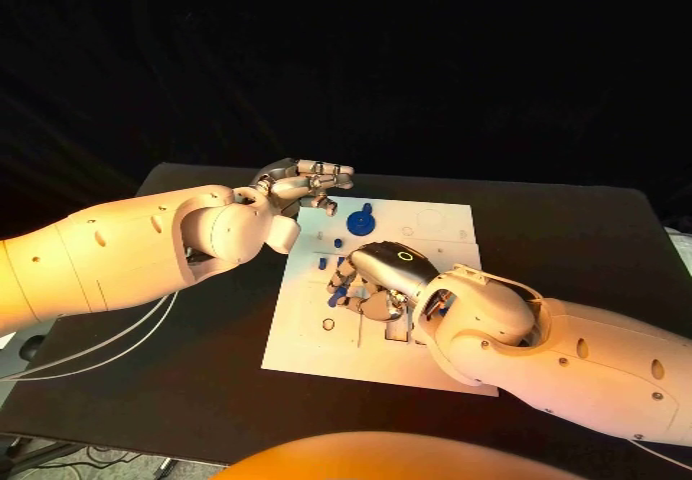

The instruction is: Assemble the parts on the task board

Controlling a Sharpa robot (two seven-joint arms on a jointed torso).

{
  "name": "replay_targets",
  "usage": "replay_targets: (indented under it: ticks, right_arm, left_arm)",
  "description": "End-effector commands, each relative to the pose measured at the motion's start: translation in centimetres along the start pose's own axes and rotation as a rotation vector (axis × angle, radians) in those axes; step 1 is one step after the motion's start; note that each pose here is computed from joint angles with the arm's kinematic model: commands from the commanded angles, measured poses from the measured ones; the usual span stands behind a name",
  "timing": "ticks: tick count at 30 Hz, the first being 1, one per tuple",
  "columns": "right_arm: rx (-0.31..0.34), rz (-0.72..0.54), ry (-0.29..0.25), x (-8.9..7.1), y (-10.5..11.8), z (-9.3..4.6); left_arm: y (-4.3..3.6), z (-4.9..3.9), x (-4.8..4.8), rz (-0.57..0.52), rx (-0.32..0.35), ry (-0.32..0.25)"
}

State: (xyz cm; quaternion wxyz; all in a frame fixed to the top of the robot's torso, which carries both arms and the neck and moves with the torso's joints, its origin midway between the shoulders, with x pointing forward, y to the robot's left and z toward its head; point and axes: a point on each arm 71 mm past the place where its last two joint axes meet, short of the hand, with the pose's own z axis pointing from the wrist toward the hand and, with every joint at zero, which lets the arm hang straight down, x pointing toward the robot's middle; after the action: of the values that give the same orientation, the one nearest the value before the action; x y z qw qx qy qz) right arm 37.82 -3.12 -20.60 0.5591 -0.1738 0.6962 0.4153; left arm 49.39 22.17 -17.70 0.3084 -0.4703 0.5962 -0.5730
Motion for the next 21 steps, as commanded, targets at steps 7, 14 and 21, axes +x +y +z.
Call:
replay_targets:
  ticks: [7,14,21]
  right_arm:
    - [-0.026,-0.011,0.067,2.3,0.3,0.6]
    - [-0.031,-0.012,0.091,3.1,0.5,1.0]
    - [-0.017,-0.033,0.129,3.7,0.5,1.3]
  left_arm:
    - [-0.03,0.2,0.53,-0.003,0.004,0.029]
    - [-0.01,0.29,0.59,-0.003,0.004,0.03]
    - [0.02,0.35,0.67,-0.003,0.003,0.031]
